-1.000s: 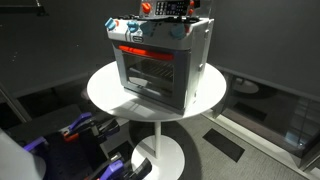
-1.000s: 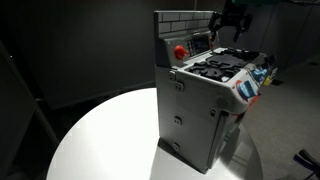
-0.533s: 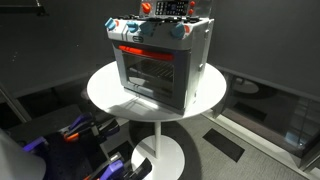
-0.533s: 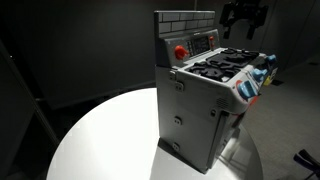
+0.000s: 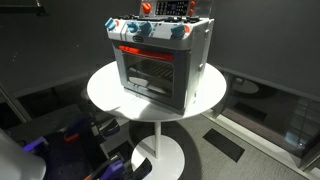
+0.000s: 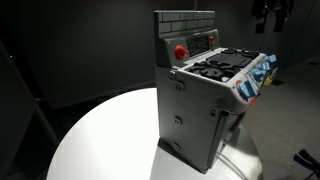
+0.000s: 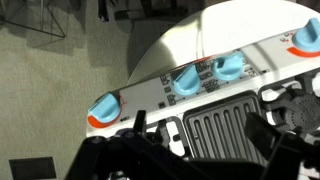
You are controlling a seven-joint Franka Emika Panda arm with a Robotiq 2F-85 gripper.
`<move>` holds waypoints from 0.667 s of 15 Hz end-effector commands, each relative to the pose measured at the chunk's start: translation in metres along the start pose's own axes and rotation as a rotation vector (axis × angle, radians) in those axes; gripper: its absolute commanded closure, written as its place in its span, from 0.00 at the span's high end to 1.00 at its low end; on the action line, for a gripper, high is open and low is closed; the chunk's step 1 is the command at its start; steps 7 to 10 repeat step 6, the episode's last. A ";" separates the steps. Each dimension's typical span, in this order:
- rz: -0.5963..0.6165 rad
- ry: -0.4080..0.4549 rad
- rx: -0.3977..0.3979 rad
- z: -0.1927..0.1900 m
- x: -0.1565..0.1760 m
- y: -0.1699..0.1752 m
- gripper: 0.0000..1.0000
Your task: Press an orange top right button on the microwave oven controlling panel of the stove
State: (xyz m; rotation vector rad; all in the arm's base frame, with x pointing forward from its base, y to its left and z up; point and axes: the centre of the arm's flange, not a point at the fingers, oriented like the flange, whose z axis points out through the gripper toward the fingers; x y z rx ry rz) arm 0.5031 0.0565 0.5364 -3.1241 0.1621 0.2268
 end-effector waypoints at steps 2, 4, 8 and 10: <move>-0.094 0.018 -0.025 0.000 -0.028 0.004 1.00; -0.066 0.005 -0.011 0.000 -0.017 0.001 1.00; -0.074 0.003 -0.011 0.001 -0.018 0.001 1.00; -0.074 0.003 -0.011 0.001 -0.018 0.001 1.00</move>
